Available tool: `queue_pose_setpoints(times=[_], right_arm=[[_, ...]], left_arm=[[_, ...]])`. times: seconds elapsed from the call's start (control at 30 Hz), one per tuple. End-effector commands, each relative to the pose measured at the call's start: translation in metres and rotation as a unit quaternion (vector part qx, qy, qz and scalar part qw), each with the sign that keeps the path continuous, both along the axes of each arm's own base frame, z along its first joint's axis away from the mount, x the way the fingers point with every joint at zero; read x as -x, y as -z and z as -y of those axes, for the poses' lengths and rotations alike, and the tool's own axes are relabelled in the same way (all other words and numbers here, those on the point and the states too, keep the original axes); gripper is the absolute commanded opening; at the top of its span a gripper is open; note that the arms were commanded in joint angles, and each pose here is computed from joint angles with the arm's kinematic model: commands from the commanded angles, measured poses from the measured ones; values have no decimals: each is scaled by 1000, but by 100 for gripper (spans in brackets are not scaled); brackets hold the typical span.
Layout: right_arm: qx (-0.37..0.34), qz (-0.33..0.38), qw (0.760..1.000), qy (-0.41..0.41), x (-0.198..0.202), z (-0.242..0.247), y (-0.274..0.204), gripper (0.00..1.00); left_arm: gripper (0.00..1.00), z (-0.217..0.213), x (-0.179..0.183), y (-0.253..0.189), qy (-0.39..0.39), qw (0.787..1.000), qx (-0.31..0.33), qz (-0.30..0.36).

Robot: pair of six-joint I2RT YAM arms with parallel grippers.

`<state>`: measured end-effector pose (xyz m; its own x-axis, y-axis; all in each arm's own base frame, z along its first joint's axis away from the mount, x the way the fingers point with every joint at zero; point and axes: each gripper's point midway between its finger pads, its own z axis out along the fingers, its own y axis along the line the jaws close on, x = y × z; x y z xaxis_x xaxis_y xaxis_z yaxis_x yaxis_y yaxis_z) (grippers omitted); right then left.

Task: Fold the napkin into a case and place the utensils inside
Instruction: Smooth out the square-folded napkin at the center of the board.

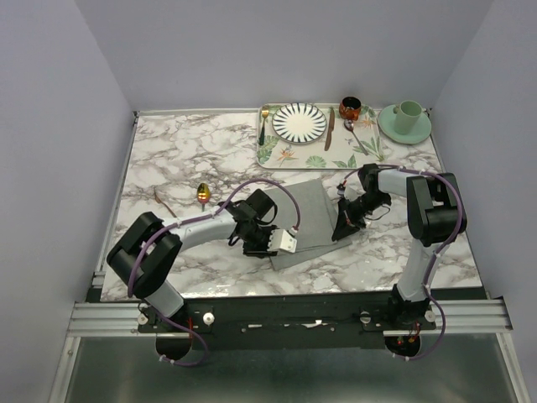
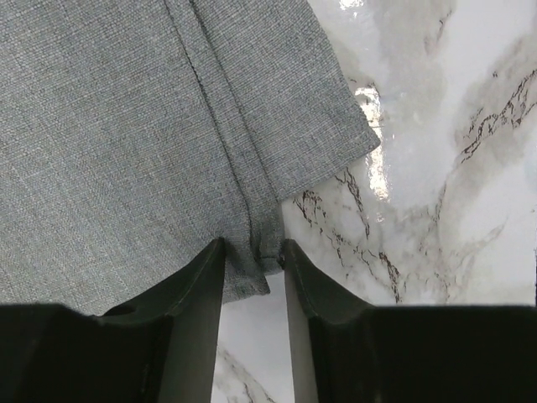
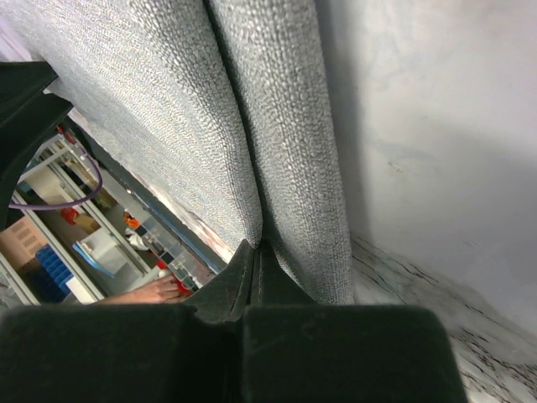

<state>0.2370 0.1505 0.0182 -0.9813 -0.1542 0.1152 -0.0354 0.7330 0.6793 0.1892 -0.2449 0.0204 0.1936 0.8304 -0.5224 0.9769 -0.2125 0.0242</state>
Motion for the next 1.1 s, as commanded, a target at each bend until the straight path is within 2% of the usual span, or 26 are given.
queue_pose_setpoints(times=[0.0,0.07,0.2,0.53,0.8,1.07], right_arm=[[1,14,1000,-7,-5,0,-6,1],[-8,25,1000,-8,-9,-3,-13,1],[-13,46,999,-10,-19,-4,-26,1],[3,77,997,-24,-28,3,-45,1],[37,74,996,-30,-32,30,-46,1],[53,47,997,-42,-23,38,-19,1]], left_arm=[[34,-14,5,12,-17,999,-36,-3],[32,-12,1,4,-20,999,-30,5],[17,-7,-3,-8,-33,999,-23,7],[1,10,-11,-51,-46,999,0,3],[0,34,16,-75,-31,998,20,-42],[0,43,26,-38,-51,997,-7,-66]])
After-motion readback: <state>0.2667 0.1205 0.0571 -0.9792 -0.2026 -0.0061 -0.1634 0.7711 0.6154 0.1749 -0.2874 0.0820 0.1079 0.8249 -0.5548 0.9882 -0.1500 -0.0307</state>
